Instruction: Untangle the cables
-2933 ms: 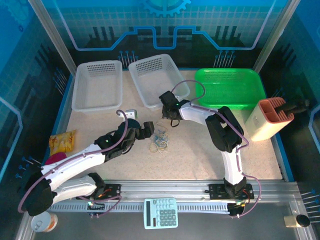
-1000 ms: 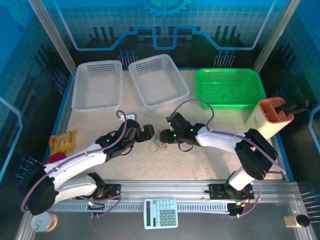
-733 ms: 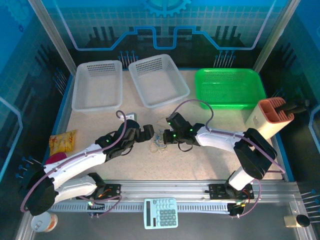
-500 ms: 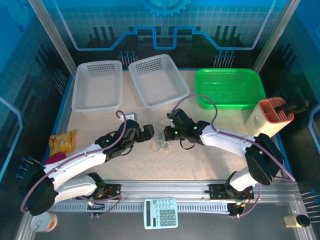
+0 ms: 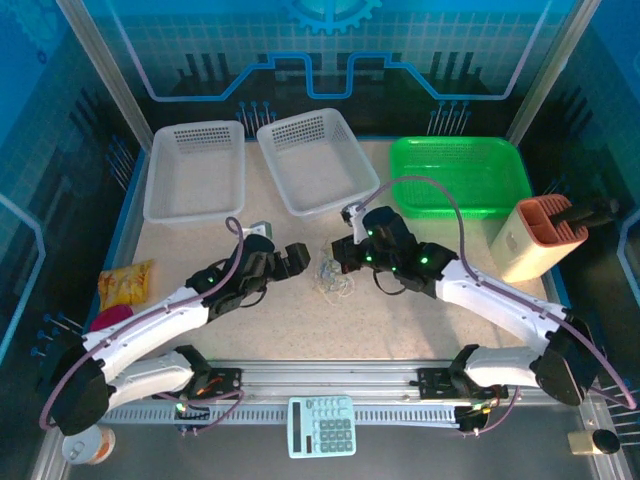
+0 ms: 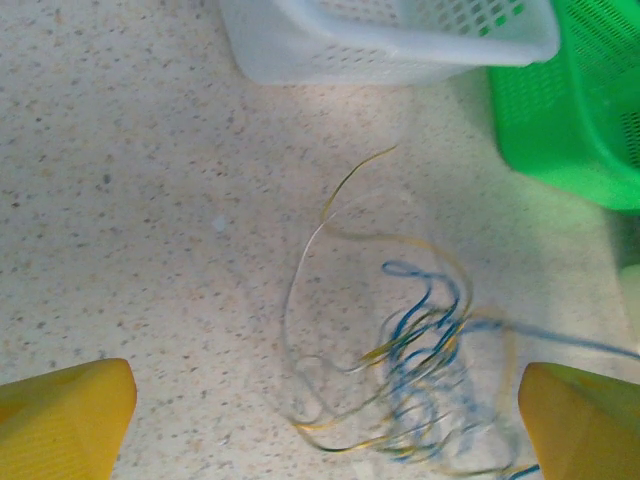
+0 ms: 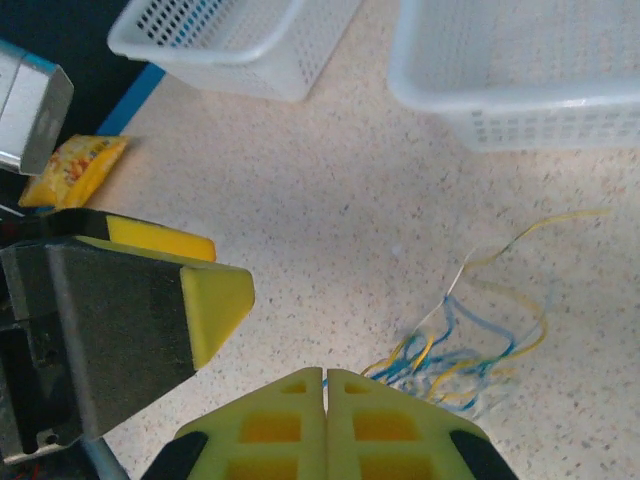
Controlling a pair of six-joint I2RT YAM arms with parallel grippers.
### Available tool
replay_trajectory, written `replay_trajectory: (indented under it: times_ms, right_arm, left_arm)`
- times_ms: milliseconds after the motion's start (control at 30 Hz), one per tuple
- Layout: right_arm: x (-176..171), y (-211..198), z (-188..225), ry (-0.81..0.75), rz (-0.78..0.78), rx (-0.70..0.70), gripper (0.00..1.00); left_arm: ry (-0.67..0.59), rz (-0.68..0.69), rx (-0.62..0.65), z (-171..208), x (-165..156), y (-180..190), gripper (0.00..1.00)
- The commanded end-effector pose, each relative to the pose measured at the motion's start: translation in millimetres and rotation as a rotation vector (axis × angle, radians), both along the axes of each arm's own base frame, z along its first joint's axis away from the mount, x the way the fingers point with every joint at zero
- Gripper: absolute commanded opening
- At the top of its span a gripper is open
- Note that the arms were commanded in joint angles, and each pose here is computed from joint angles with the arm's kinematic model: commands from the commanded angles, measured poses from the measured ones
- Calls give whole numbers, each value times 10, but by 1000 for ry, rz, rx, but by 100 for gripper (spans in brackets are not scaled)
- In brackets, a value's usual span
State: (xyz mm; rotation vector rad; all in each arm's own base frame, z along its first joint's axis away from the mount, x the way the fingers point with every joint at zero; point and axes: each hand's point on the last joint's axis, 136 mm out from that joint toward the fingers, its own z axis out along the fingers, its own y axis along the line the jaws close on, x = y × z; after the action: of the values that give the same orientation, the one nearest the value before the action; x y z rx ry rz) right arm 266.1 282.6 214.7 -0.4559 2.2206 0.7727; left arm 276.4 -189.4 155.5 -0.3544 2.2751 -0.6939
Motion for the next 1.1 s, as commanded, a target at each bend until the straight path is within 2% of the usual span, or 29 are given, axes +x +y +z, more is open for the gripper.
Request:
replay_trajectory:
  times_ms: [0, 267, 467, 500, 633, 733, 933, 1067]
  right_arm:
    - [78, -62, -3, 15, 33, 29, 0]
    - [27, -82, 74, -5, 48, 129, 0]
    - [-15, -112, 374, -50, 59, 194, 0]
    - [1, -112, 536, -79, 53, 218, 0]
    - [39, -168, 672, -84, 17, 222, 0]
    - [62, -174, 668, -76, 4, 213, 0]
    - [107, -199, 592, -54, -29, 198, 0]
    - [114, -205, 554, -45, -36, 193, 0]
  left_arm:
    - [-71, -37, -129, 421, 79, -170, 99]
    - [-52, -145, -143, 341, 56, -373, 99]
    - [-59, -162, -166, 348, 51, -415, 99]
    - [-63, -164, -162, 346, 50, -413, 99]
    - [-114, -213, -139, 390, 32, -434, 99]
    - [-168, -270, -115, 385, 4, -461, 94]
    - [-224, -379, -74, 313, -53, -556, 75]
    - [-250, -415, -82, 308, -42, -629, 69]
